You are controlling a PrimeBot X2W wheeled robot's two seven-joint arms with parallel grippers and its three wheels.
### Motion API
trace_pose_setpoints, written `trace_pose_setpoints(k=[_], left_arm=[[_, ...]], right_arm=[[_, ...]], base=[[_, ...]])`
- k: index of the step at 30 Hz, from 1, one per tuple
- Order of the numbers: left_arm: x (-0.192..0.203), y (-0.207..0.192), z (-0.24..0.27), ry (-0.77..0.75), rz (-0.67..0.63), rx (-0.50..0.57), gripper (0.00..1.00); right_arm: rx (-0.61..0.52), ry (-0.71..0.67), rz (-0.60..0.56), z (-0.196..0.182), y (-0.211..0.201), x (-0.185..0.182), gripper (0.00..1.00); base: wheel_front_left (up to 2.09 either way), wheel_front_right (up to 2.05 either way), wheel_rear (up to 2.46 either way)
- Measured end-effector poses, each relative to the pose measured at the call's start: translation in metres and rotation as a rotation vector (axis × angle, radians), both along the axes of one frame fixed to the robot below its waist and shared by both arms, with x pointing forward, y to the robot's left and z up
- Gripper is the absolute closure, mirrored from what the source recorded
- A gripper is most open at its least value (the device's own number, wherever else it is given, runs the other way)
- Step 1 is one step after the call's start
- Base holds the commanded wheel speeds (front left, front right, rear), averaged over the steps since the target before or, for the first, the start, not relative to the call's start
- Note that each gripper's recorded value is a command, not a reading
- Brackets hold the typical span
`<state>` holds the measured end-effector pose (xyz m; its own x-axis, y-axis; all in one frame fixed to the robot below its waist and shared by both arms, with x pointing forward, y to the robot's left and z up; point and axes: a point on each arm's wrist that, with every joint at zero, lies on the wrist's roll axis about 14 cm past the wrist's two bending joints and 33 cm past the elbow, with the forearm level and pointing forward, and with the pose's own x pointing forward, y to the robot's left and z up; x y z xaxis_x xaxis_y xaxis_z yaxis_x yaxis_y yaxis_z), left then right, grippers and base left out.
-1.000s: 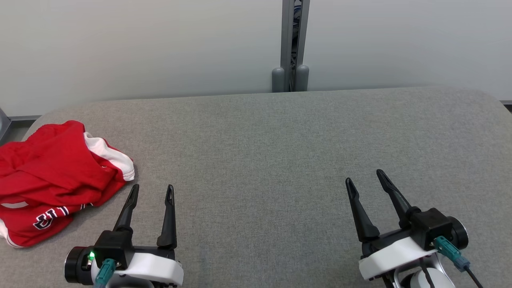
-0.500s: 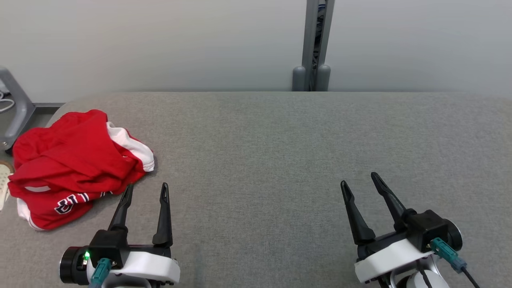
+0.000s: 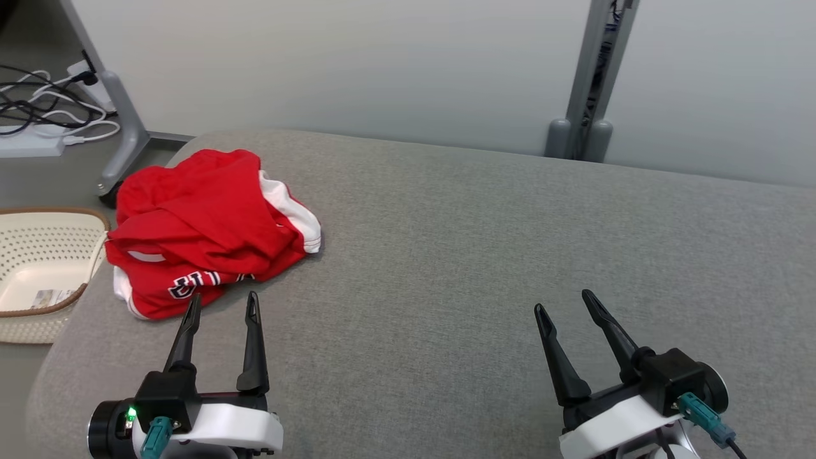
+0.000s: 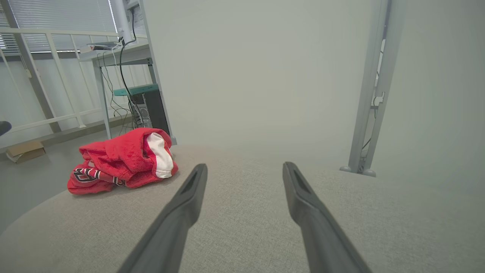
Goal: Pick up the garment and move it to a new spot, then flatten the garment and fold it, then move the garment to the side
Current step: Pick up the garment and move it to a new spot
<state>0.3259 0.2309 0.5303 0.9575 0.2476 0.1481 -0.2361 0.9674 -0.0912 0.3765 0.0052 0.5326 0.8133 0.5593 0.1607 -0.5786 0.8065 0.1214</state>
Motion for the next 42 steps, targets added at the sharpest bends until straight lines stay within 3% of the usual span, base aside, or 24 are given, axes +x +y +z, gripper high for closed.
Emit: trace_pose_setpoints(k=[12,24,31,42], left_arm=[[-0.038,0.042,-0.001,0.002,0.168,-0.003,0.00],[-0.041,0.056,-0.010,0.028,0.210,-0.024,0.00],[-0.004,0.053,-0.010,0.042,0.165,-0.031,0.00],[0.098,0.053,-0.016,0.103,0.100,-0.005,0.00]], right_arm=[[-0.009,0.006,0.125,-0.003,0.041,-0.008,0.00],[-0.015,0.019,0.152,-0.009,0.049,-0.008,0.00],[-0.033,0.032,0.128,-0.021,0.041,0.009,0.00],[-0.079,0.087,0.081,-0.058,0.014,0.046,0.00]], base=[[0.00,0.00,0.00],[0.00,0.00,0.00],[0.00,0.00,0.00],[0.00,0.00,0.00]])
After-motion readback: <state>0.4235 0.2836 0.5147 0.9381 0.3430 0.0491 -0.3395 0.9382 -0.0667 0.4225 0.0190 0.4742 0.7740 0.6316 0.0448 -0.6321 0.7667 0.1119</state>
